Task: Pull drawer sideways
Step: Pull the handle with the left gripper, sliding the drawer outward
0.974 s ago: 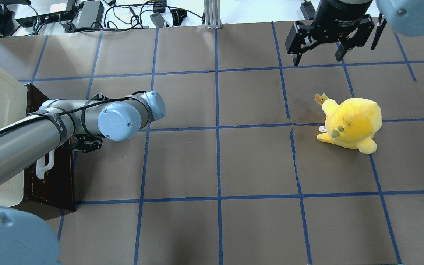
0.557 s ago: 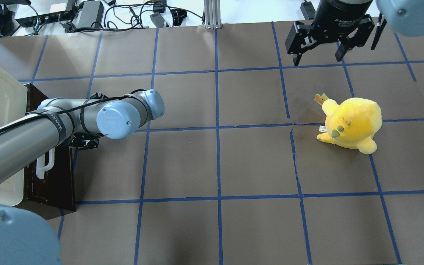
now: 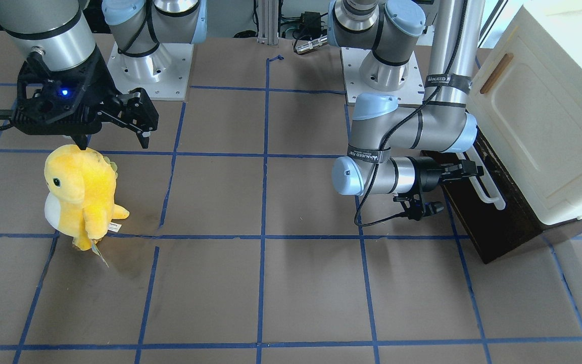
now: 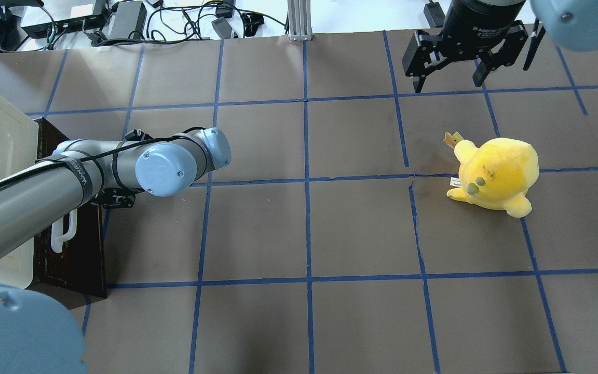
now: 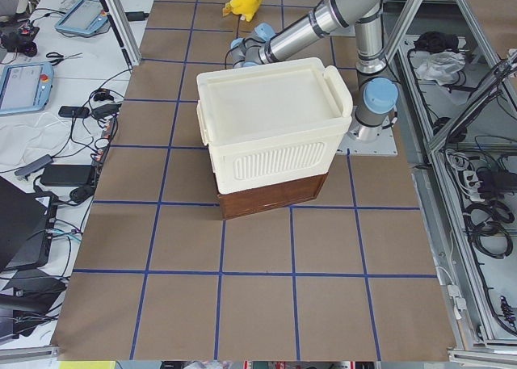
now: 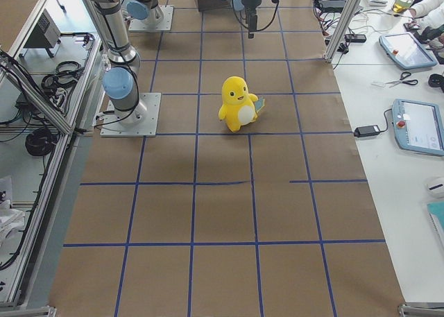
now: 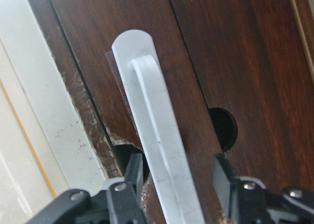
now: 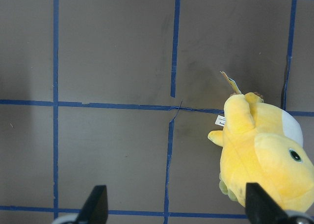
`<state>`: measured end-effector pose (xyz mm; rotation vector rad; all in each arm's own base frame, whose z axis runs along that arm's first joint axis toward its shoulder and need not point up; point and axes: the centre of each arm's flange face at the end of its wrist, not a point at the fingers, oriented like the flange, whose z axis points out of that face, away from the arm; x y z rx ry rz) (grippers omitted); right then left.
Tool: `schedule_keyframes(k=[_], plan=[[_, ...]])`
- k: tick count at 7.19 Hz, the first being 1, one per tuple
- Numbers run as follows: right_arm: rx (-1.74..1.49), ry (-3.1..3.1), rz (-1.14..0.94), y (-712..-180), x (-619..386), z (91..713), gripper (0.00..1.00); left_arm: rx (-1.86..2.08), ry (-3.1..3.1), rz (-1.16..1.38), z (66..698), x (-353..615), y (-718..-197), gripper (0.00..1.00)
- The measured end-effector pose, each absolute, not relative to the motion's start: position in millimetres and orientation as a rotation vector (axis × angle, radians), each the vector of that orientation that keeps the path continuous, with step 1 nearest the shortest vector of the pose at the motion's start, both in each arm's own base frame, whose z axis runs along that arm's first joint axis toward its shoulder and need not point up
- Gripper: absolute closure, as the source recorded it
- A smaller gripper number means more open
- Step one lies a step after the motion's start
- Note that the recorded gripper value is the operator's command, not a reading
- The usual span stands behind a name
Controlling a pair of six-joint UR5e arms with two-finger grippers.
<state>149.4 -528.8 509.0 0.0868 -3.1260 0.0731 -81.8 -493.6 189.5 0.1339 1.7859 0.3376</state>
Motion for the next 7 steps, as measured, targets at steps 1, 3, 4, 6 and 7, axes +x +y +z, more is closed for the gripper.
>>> schedule_keyframes(k=[1, 3, 4, 6, 7], plan=[[0.086, -3.126, 0.073, -528.8, 149.4, 508.9, 0.00, 0.135, 1.784, 0.337, 188.7, -81.7, -493.5, 0.66], [0.086, -3.126, 0.073, -528.8, 149.4, 508.9, 0.00, 0.134, 1.785, 0.339, 187.6, -81.7, -493.3, 0.78], [0.086, -3.126, 0.073, -528.8, 149.4, 509.0, 0.00, 0.134, 1.785, 0.340, 187.0, -81.8, -493.2, 0.78], [0.086, -3.126, 0.073, -528.8, 149.4, 508.9, 0.00, 0.124, 1.789, 0.335, 185.8, -83.0, -492.9, 0.77], [0.086, -3.126, 0.073, -528.8, 149.4, 509.0, 0.00, 0.119, 1.790, 0.330, 185.8, -84.2, -493.1, 0.77]])
